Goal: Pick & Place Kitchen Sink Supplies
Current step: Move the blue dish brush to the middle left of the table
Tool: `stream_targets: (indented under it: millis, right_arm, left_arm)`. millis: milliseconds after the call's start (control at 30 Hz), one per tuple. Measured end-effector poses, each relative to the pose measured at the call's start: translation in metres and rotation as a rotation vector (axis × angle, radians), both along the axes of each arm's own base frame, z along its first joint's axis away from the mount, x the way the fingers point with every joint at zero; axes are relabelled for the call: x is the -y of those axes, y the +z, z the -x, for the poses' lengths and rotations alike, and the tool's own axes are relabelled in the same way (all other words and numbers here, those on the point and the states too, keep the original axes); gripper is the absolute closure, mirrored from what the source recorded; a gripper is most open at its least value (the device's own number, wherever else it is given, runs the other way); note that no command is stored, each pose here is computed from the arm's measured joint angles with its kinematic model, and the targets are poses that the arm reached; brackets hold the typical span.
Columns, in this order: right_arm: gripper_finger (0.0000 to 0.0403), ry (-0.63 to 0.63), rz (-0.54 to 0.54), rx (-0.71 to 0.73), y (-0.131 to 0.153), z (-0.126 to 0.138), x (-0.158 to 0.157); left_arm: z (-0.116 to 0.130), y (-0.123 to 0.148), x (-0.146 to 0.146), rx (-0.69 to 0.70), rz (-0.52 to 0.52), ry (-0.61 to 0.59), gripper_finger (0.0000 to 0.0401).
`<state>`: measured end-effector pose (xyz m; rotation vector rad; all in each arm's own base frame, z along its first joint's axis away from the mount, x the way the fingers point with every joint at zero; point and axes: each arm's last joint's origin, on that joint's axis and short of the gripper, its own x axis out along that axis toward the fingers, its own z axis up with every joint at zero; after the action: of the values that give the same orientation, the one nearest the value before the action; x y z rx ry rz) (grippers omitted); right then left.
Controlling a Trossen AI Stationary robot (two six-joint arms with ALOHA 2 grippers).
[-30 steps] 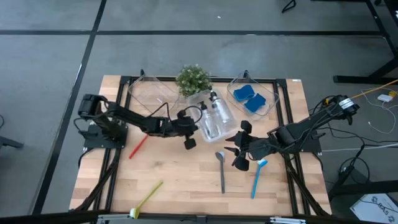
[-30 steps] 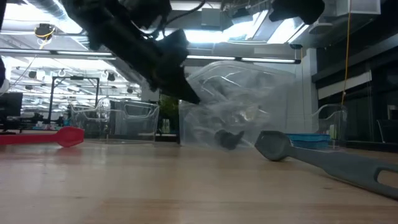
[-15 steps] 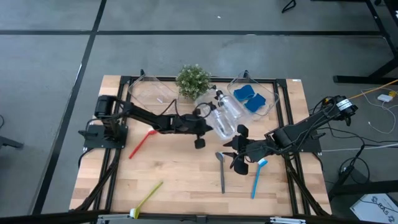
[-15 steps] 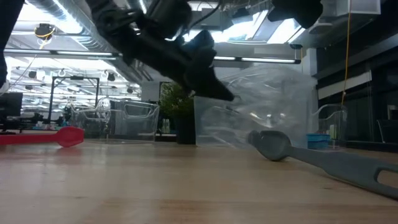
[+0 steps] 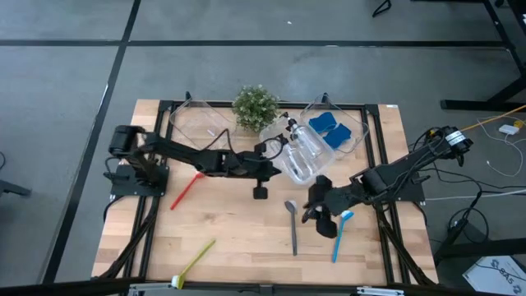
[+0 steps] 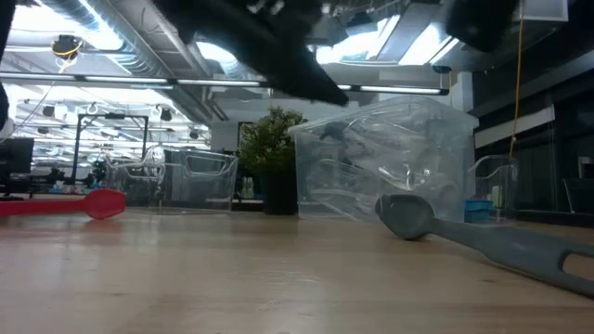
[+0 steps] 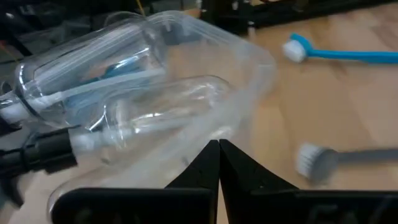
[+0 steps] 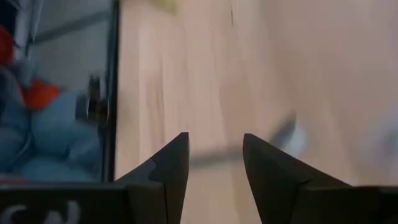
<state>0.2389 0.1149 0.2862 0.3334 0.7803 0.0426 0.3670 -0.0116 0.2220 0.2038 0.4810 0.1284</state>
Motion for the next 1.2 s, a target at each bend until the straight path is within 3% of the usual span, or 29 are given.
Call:
stream_targets:
  millis: [133,333,500,700,967,1200]
  right_arm:
    - [0.0252,-0.097,-0.110,-0.287,-0.014,0.021,-0.003]
    - [0.0252,-0.299,-0.140,-0.637,-0.036,0.057,-0.008]
    - [0.0254,-0.311,-0.226,-0.794,-0.045,0.074,-0.022]
    - [0.0282,-0.352,-0.231,-1.071,-0.088,0.087,-0.029]
    - [0.0326,-0.322,-0.140,-1.134,-0.143,0.071,-0.031]
    - [0.0366,-0.227,-0.110,-1.210,-0.164,0.033,-0.028]
  left_arm:
    - [0.023,0.031,0.015,-0.007,-0.015,-0.053,0.0399]
    - [0.077,0.069,0.035,-0.098,0.057,-0.153,0.0399]
    - [0.118,0.086,0.043,-0.182,0.172,-0.149,0.0399]
    - [0.139,0.093,0.056,-0.196,0.191,-0.142,0.0399]
    - [0.154,0.071,0.057,-0.304,0.185,-0.133,0.0399]
    - [0.172,0.059,0.048,-0.147,0.231,-0.143,0.0399]
